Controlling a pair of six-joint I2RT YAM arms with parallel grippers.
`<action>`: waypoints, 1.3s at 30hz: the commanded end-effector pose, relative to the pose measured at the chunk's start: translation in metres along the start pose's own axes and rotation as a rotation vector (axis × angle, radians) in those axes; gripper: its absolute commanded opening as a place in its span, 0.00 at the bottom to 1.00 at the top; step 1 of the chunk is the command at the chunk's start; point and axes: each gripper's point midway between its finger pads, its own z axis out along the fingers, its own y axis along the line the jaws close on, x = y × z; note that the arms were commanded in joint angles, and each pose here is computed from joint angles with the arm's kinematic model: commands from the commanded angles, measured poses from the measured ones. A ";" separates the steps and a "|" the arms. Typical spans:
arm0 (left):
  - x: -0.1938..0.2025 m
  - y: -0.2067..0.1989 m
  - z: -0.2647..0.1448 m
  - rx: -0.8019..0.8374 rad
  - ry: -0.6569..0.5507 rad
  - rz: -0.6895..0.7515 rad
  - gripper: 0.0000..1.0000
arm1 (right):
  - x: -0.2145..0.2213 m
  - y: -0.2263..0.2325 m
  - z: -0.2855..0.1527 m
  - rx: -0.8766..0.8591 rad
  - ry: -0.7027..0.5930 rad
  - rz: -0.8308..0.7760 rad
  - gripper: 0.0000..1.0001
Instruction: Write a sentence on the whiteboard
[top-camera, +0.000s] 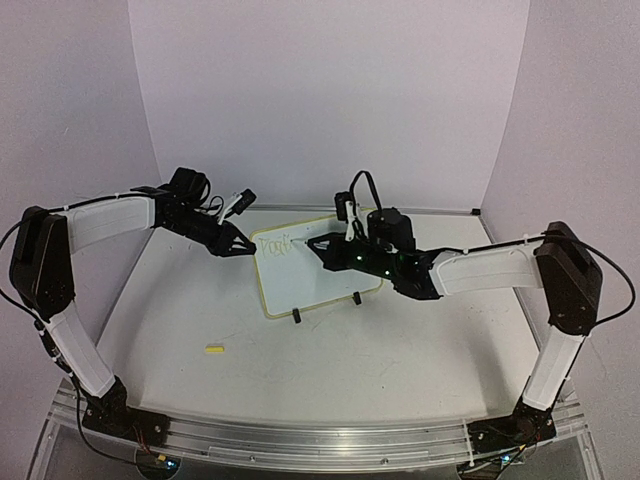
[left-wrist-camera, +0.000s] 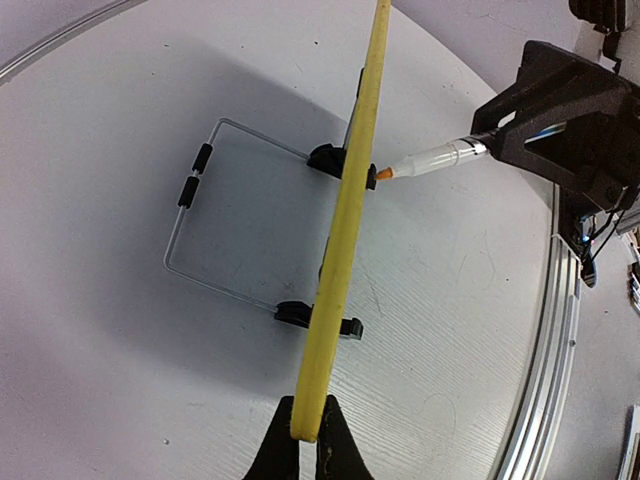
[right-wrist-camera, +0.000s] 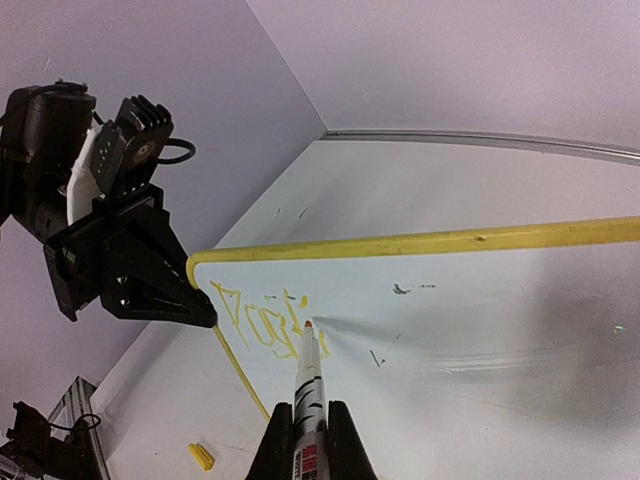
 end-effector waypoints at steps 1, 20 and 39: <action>0.007 -0.001 0.005 -0.023 0.051 0.012 0.00 | -0.024 0.013 -0.015 -0.034 -0.074 -0.028 0.00; 0.007 -0.001 0.006 -0.021 0.052 0.010 0.00 | -0.022 0.005 0.001 0.004 -0.067 -0.028 0.00; 0.007 -0.002 0.006 -0.020 0.053 0.011 0.00 | 0.002 -0.017 -0.001 0.089 -0.006 -0.008 0.00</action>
